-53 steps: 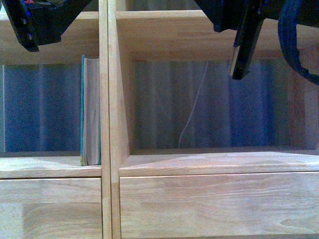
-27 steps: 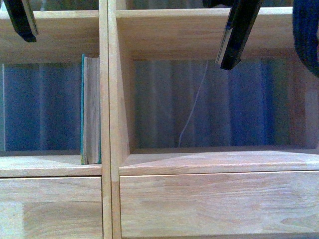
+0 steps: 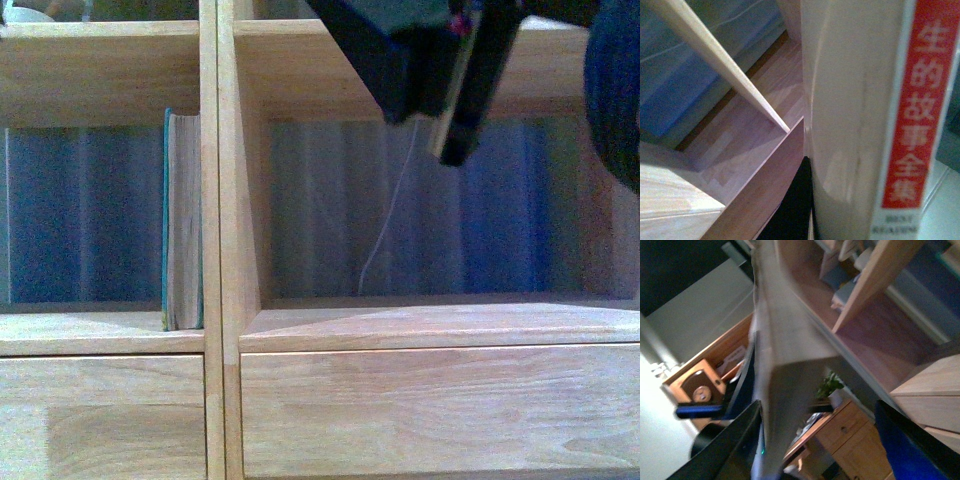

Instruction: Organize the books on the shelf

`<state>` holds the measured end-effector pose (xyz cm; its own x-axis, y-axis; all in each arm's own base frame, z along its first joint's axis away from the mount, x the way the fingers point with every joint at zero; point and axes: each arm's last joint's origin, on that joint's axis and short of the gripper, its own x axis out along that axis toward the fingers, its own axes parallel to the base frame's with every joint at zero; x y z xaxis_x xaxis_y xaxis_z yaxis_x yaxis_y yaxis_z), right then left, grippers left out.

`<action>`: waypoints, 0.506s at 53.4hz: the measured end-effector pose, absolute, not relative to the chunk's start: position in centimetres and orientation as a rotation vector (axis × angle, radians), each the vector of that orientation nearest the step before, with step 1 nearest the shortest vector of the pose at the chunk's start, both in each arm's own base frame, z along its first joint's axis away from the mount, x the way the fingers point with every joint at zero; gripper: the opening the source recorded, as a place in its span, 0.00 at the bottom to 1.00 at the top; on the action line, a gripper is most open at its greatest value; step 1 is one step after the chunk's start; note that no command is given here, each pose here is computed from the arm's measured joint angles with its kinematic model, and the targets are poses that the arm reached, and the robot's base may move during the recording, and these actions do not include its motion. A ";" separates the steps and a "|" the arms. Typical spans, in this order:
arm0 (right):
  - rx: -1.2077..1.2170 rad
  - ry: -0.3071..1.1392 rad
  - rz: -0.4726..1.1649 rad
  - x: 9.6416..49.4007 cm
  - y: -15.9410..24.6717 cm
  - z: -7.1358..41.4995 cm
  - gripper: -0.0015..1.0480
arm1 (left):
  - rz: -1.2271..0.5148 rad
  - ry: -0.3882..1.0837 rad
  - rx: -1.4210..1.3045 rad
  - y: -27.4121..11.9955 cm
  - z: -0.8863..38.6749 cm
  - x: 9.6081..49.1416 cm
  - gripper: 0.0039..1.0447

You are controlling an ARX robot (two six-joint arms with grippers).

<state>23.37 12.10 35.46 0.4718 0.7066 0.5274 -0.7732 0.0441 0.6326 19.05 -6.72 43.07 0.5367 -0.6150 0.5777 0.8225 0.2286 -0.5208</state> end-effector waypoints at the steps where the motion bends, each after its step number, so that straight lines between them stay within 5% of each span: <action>1: 1.023 -0.077 1.117 23.5 11.8 35.3 0.77 | -0.991 -0.288 -0.877 -6.4 43.3 18.7 0.06; 6: 1.008 -0.054 1.007 24.2 9.2 33.9 0.94 | -0.811 -0.367 -0.765 -4.2 43.9 16.9 0.06; 18: 0.887 -0.155 0.861 20.2 0.9 34.3 0.93 | -0.201 -0.406 -0.344 2.4 42.6 18.5 0.06; 27: 0.820 -0.214 0.815 15.5 -2.9 34.1 0.93 | 0.010 -0.391 -0.082 5.9 41.1 22.5 0.06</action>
<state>15.55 -2.93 34.12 0.6839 0.5618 0.4654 -0.7179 0.4049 0.5663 22.53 5.86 41.15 0.9245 0.0256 0.3803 0.0061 0.9966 -0.0819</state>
